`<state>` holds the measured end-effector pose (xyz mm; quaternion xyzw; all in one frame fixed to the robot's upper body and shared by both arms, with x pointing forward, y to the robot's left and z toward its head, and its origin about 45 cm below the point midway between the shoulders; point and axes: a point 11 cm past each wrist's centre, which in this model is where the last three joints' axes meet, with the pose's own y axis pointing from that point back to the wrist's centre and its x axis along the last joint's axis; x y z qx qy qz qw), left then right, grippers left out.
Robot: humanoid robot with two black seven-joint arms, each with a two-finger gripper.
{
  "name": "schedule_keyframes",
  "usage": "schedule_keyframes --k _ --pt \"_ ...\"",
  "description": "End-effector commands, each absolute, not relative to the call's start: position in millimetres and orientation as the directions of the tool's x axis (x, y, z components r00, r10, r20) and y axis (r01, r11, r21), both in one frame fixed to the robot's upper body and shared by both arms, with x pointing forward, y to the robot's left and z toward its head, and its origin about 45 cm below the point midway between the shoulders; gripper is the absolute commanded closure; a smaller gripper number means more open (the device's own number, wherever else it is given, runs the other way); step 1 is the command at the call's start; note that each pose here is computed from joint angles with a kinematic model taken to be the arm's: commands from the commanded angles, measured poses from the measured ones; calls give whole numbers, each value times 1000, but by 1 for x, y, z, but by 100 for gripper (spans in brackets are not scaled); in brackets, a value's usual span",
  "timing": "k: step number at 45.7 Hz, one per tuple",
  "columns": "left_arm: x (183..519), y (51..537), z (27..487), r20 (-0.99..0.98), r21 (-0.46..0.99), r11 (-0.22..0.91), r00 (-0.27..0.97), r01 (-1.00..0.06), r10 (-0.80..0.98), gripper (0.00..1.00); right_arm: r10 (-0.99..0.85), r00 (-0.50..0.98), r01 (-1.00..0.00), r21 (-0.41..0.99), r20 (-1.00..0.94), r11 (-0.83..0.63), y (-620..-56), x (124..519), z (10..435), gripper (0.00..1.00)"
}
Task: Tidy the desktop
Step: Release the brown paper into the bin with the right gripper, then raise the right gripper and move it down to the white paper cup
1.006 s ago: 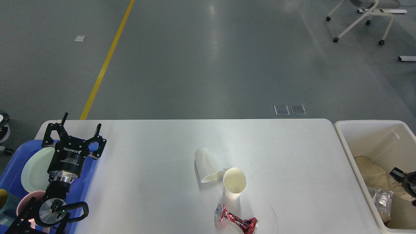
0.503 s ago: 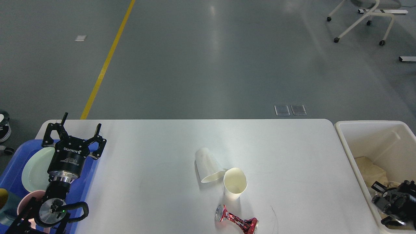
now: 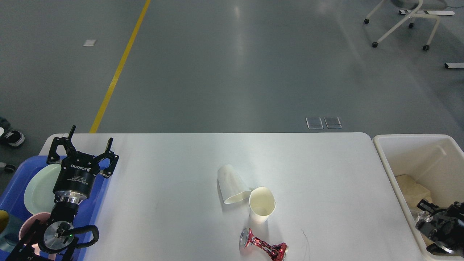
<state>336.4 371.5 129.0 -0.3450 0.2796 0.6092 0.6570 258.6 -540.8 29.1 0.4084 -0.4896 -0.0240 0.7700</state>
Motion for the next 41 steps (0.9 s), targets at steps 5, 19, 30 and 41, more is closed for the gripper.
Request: schedule_keyframes --k 5,19,30,41 --pt "336 372 129 -788 -113 19 102 -993 607 4 -439 532 -365 664 724 653 -542 264 36 0" --pt "336 371 129 -788 -113 20 102 -993 607 4 -413 633 -384 728 655 568 -545 309 90 0" --pt "337 371 129 -788 -113 20 102 -993 608 4 -300 810 -325 812 504 486 -525 341 155 0" --pt "337 371 129 -788 -114 21 103 -993 607 4 -208 920 -229 887 332 402 -459 379 254 0"
